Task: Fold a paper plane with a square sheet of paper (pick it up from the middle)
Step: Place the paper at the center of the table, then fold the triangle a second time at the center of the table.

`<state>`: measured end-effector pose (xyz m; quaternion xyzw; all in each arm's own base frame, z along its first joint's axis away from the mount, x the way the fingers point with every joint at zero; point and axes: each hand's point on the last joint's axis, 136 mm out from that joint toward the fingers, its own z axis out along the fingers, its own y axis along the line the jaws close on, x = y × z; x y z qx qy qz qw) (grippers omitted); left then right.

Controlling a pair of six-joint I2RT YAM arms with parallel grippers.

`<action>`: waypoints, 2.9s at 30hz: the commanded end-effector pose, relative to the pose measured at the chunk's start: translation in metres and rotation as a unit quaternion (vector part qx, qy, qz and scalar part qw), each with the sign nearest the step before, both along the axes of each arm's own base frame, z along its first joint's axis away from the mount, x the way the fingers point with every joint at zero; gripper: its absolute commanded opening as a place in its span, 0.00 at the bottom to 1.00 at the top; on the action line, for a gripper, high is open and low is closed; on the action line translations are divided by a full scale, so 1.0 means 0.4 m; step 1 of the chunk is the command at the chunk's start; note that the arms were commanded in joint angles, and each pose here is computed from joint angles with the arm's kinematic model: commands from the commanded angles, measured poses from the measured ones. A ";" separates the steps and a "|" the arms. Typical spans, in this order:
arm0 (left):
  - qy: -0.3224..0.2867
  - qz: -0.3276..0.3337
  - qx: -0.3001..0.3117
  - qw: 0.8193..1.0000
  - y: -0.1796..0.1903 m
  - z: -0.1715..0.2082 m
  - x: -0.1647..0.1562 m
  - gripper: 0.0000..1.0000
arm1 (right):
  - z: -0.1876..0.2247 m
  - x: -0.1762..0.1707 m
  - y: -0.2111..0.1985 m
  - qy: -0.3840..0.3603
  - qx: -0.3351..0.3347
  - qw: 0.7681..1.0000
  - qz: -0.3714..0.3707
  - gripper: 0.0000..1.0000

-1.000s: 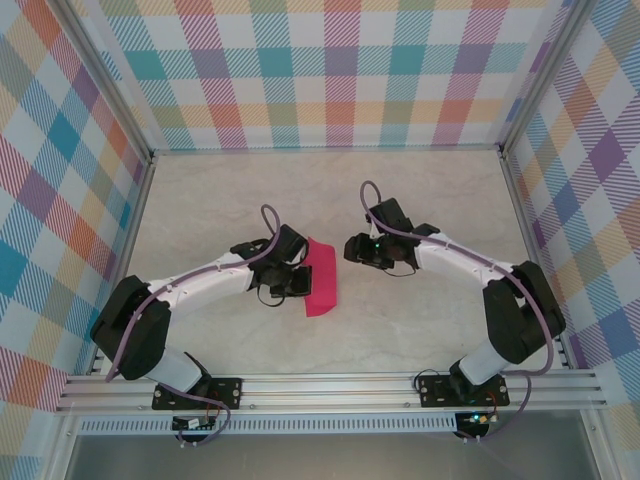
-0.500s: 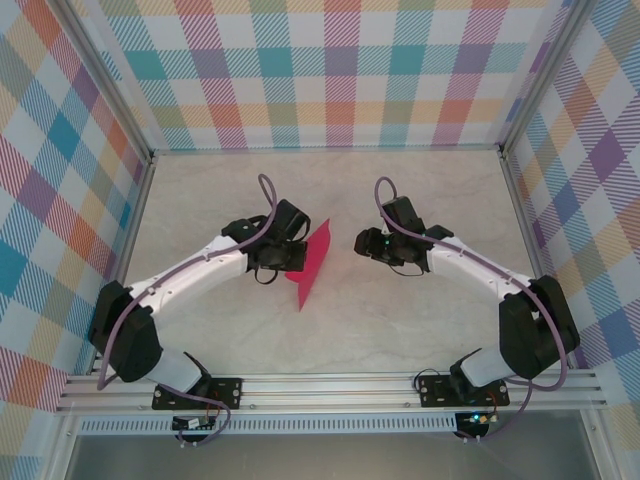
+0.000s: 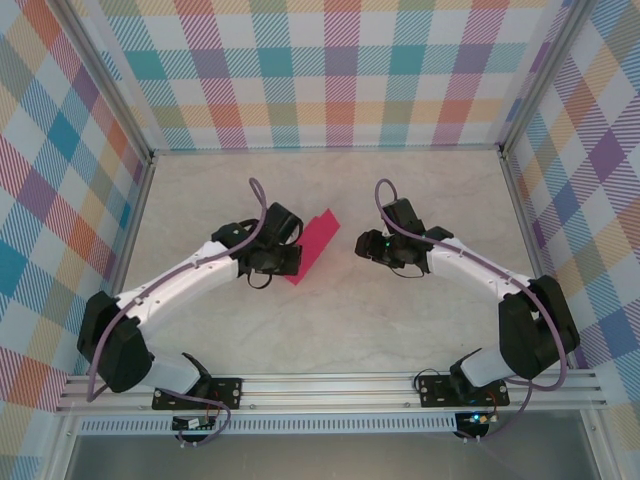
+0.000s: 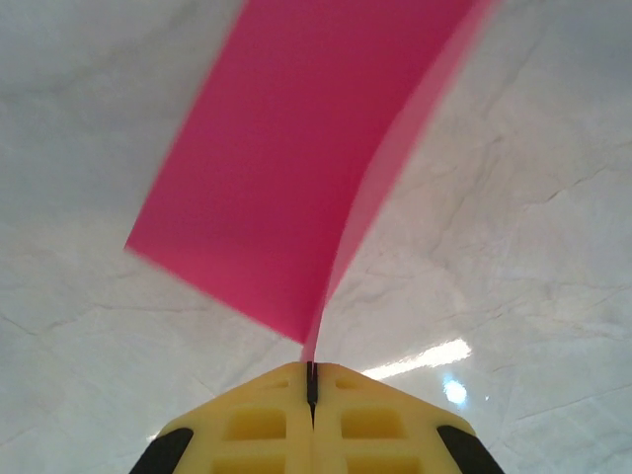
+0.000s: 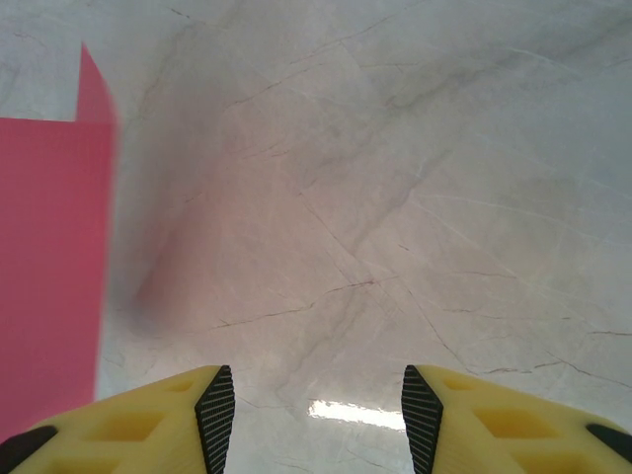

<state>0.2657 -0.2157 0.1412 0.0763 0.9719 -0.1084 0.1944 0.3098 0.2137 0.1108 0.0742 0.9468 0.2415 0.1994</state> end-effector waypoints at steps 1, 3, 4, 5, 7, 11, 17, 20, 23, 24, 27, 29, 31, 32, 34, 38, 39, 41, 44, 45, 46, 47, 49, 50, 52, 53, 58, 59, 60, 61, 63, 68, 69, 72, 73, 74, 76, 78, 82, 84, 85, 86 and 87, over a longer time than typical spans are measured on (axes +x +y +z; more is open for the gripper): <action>0.048 0.018 -0.024 0.998 -0.029 -0.077 -0.012 0.00 | -0.016 -0.013 -0.002 0.013 0.006 1.000 -0.004 0.51; 0.069 0.026 -0.038 0.997 -0.048 -0.108 -0.015 0.00 | -0.020 -0.015 0.003 0.016 0.012 1.000 0.001 0.51; 0.080 0.030 -0.046 0.995 -0.058 -0.119 -0.018 0.00 | -0.022 -0.018 0.012 0.018 0.018 1.000 0.008 0.51; 0.089 0.035 -0.057 0.994 -0.072 -0.126 -0.018 0.00 | -0.025 -0.021 0.018 0.021 0.023 0.999 0.014 0.51; 0.100 0.046 -0.072 0.991 -0.090 -0.132 -0.017 0.00 | -0.029 -0.025 0.034 0.028 0.036 0.999 0.026 0.50; 0.099 0.056 -0.107 0.988 -0.115 -0.107 -0.012 0.00 | -0.034 -0.030 0.062 0.038 0.061 0.996 0.043 0.49; 0.080 0.059 -0.111 0.989 -0.090 -0.054 -0.032 0.00 | -0.032 -0.026 0.071 0.039 0.069 0.996 0.047 0.47; 0.081 0.066 -0.087 0.991 -0.054 -0.059 -0.052 0.00 | -0.037 -0.027 0.079 0.043 0.075 0.995 0.051 0.46; 0.075 0.068 -0.077 0.992 -0.026 -0.060 -0.070 0.00 | -0.045 -0.030 0.091 0.051 0.086 0.993 0.058 0.45; 0.078 0.068 -0.076 0.992 -0.023 -0.066 -0.077 0.00 | -0.048 -0.030 0.097 0.054 0.090 0.993 0.061 0.44; 0.092 0.065 -0.079 0.990 -0.024 -0.097 -0.092 0.00 | -0.056 -0.035 0.118 0.063 0.108 0.989 0.078 0.42; 0.100 0.070 -0.073 0.990 -0.018 -0.121 -0.099 0.00 | -0.058 -0.042 0.138 0.072 0.122 0.985 0.097 0.40; 0.103 0.082 -0.055 0.990 0.002 -0.144 -0.103 0.00 | -0.063 -0.049 0.163 0.083 0.133 0.980 0.121 0.37; 0.104 0.086 -0.048 0.990 0.009 -0.153 -0.106 0.00 | -0.066 -0.052 0.176 0.086 0.136 0.978 0.132 0.36; 0.105 0.100 -0.033 0.989 0.026 -0.171 -0.107 0.00 | -0.076 -0.062 0.209 0.096 0.140 0.973 0.155 0.34; 0.104 0.121 -0.026 0.987 0.036 -0.190 -0.101 0.00 | -0.094 -0.063 0.267 0.112 0.152 0.966 0.178 0.30; 0.105 0.129 -0.020 0.986 0.042 -0.196 -0.100 0.00 | -0.095 -0.059 0.282 0.113 0.155 0.964 0.183 0.29; 0.103 0.141 -0.013 0.984 0.050 -0.200 -0.098 0.00 | -0.097 -0.055 0.310 0.114 0.157 0.961 0.196 0.28; 0.102 0.151 -0.006 0.983 0.056 -0.204 -0.094 0.00 | -0.114 -0.045 0.339 0.121 0.153 0.959 0.204 0.28; 0.102 0.153 -0.006 0.983 0.057 -0.205 -0.093 0.00 | -0.119 -0.043 0.345 0.123 0.153 0.959 0.205 0.28; 0.102 0.153 -0.009 0.983 0.053 -0.205 -0.091 0.01 | -0.128 -0.039 0.348 0.128 0.150 0.959 0.204 0.28; 0.103 0.154 -0.010 0.983 0.052 -0.209 -0.091 0.01 | -0.138 -0.038 0.351 0.132 0.147 0.959 0.204 0.27; 0.105 0.151 -0.014 0.983 0.045 -0.211 -0.090 0.03 | -0.156 -0.032 0.351 0.139 0.139 0.960 0.200 0.28; 0.106 0.150 -0.016 0.983 0.042 -0.211 -0.090 0.04 | -0.164 -0.031 0.351 0.141 0.137 0.960 0.200 0.27; 0.108 0.149 -0.025 0.983 0.033 -0.212 -0.089 0.06 | -0.177 -0.029 0.354 0.147 0.135 0.959 0.200 0.27; 0.108 0.147 -0.030 0.983 0.028 -0.211 -0.087 0.08 | -0.181 -0.029 0.356 0.148 0.136 0.959 0.201 0.27; 0.110 0.141 -0.054 0.982 0.006 -0.209 -0.084 0.23 | -0.200 -0.033 0.364 0.161 0.139 0.955 0.207 0.27; 0.110 0.140 -0.063 0.982 -0.001 -0.208 -0.083 0.26 | -0.204 -0.033 0.363 0.162 0.137 0.955 0.206 0.27; 0.110 0.137 -0.074 0.982 -0.009 -0.204 -0.081 0.28 | -0.209 -0.034 0.361 0.164 0.135 0.955 0.206 0.27; 0.113 0.135 -0.083 0.981 -0.018 -0.203 -0.080 0.30 | -0.213 -0.035 0.360 0.166 0.133 0.956 0.204 0.27; 0.112 0.131 -0.104 0.980 -0.037 -0.199 -0.074 0.33 | -0.222 -0.036 0.358 0.170 0.129 0.956 0.203 0.27; 0.114 0.127 -0.148 0.974 -0.078 -0.195 -0.053 0.39 | -0.246 -0.038 0.349 0.186 0.113 0.956 0.195 0.27; 0.113 0.130 -0.149 0.974 -0.079 -0.197 -0.048 0.41 | -0.250 -0.039 0.347 0.189 0.111 0.956 0.194 0.27; 0.110 0.134 -0.148 0.974 -0.081 -0.204 -0.035 0.43 | -0.257 -0.040 0.344 0.195 0.107 0.956 0.189 0.27; 0.110 0.136 -0.146 0.974 -0.078 -0.209 -0.031 0.44 | -0.257 -0.041 0.344 0.196 0.107 0.956 0.188 0.27; 0.109 0.139 -0.145 0.974 -0.077 -0.212 -0.026 0.44 | -0.254 -0.042 0.345 0.196 0.110 0.956 0.188 0.27; 0.109 0.143 -0.143 0.973 -0.069 -0.222 -0.025 0.45 | -0.238 -0.038 0.346 0.190 0.115 0.957 0.188 0.27; 0.109 0.148 -0.143 0.973 -0.061 -0.230 -0.023 0.45 | -0.207 -0.033 0.349 0.175 0.121 0.958 0.191 0.28; 0.106 0.158 -0.146 0.971 -0.043 -0.235 -0.023 0.43 | -0.135 -0.029 0.349 0.140 0.136 0.960 0.203 0.31; 0.107 0.162 -0.143 0.970 -0.032 -0.241 -0.027 0.39 | -0.104 -0.036 0.347 0.124 0.143 0.959 0.212 0.34; 0.107 0.165 -0.143 0.970 -0.027 -0.243 -0.029 0.36 | -0.091 -0.038 0.344 0.116 0.144 0.959 0.214 0.35; 0.108 0.168 -0.141 0.970 -0.021 -0.247 -0.030 0.34 | -0.083 -0.042 0.341 0.111 0.145 0.959 0.217 0.35; 0.107 0.172 -0.139 0.969 -0.016 -0.249 -0.030 0.32 | -0.078 -0.048 0.335 0.107 0.144 0.959 0.219 0.36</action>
